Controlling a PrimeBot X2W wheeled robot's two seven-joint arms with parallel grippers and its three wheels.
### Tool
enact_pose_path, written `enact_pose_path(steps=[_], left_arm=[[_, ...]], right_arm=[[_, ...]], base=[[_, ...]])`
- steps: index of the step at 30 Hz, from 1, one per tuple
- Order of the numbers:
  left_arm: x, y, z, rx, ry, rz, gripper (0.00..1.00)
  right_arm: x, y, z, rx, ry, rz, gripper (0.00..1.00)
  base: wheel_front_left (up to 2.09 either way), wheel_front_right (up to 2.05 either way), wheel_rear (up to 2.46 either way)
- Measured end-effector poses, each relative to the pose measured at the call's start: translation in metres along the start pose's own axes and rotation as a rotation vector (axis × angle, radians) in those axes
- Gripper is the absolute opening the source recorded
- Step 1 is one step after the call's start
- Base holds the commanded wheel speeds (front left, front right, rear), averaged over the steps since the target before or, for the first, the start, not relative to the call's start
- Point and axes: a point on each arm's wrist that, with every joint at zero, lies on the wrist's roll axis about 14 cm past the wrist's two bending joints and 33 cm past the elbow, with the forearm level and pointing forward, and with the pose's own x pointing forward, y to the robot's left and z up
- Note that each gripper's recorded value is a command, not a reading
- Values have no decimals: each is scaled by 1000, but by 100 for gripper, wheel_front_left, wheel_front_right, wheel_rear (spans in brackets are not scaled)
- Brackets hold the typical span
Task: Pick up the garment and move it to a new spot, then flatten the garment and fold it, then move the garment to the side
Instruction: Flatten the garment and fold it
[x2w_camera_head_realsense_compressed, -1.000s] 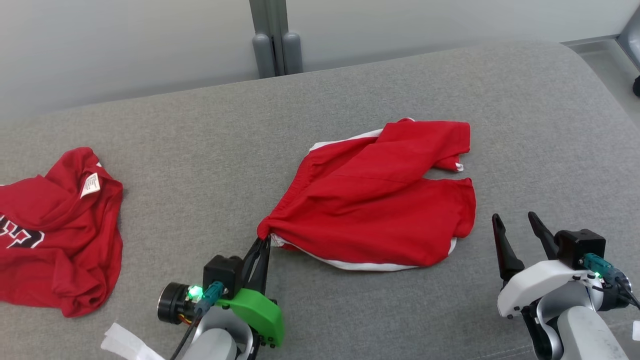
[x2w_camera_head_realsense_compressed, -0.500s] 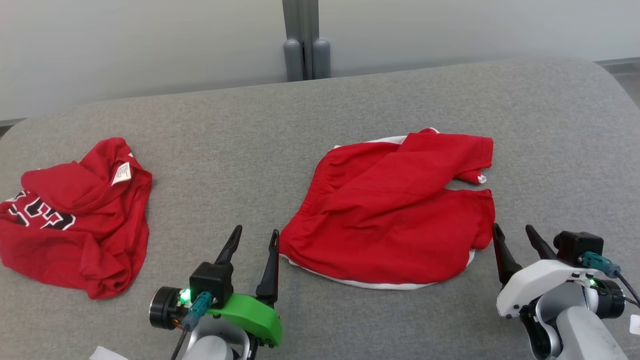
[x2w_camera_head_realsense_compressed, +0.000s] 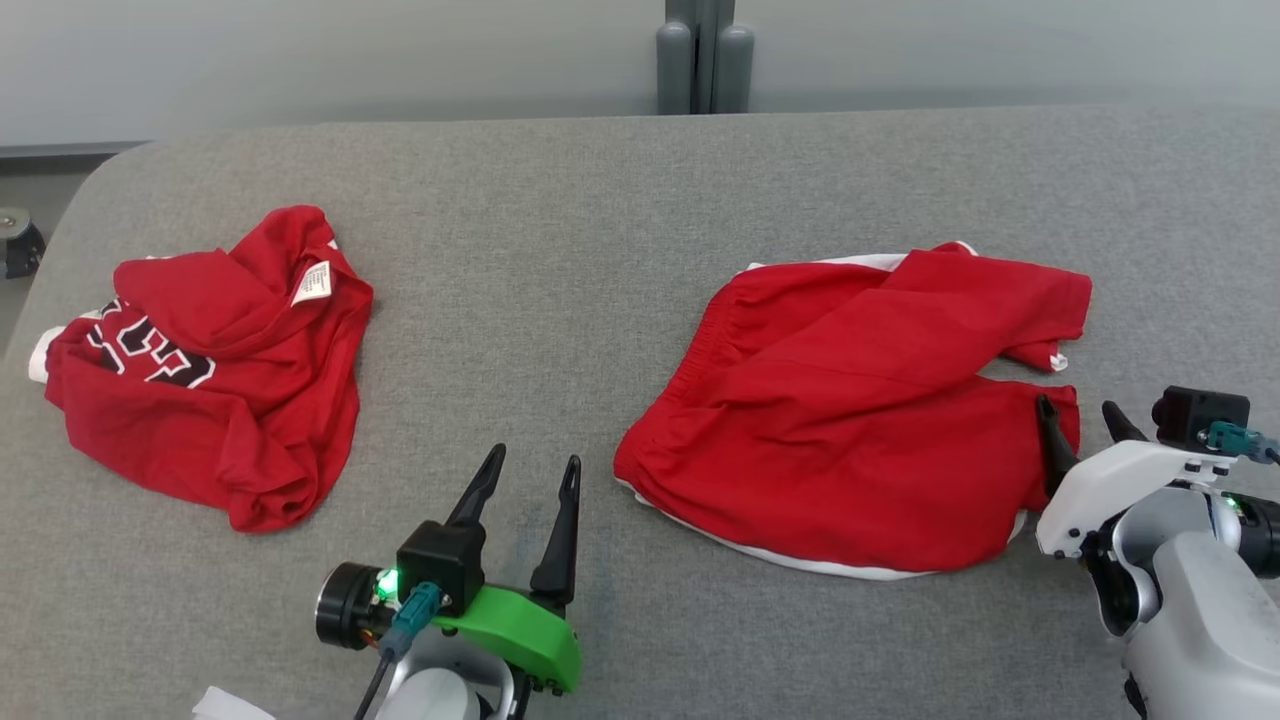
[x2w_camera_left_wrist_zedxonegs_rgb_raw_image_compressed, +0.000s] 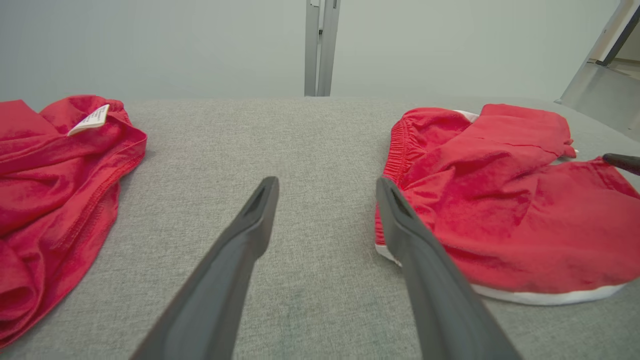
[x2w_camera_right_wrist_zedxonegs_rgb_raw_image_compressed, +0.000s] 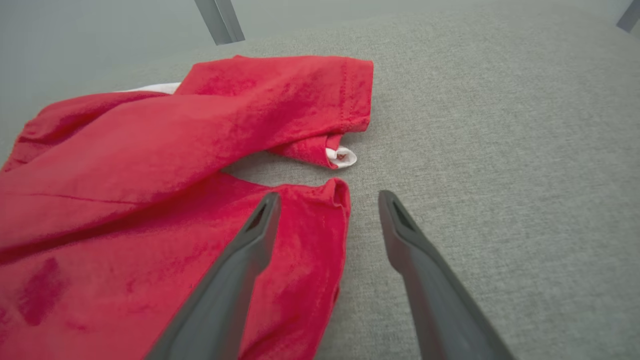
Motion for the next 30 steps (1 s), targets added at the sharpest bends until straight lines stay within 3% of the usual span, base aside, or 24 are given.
enact_pose_path(steps=[3,4,5,6,20,28,29,30], left_arm=[[-1,3,-4,-5,12,11,100],[-1,4,-5,-8,16,16,100],[-1,5,-6,-8,19,19,100],[0,6,-7,-8,20,21,100],[3,3,-6,-24,20,18,100],[-1,11,-3,-26,14,48,100],[-2,13,-3,-27,12,54,100],[-3,14,-3,-27,12,60,100]], right_arm=[[9,3,-9,13,44,2,100],[12,4,-12,17,57,3,92],[14,5,-13,14,63,6,38],[15,5,-13,15,67,7,0],[39,20,43,-171,-43,96,0],[57,28,53,-304,25,131,0],[59,29,51,-315,38,134,36],[61,32,51,-321,41,139,100]], base=[[0,0,0],[0,0,0],[0,0,0],[0,0,0],[0,0,0],[0,0,0],[0,0,0],[0,0,0]])
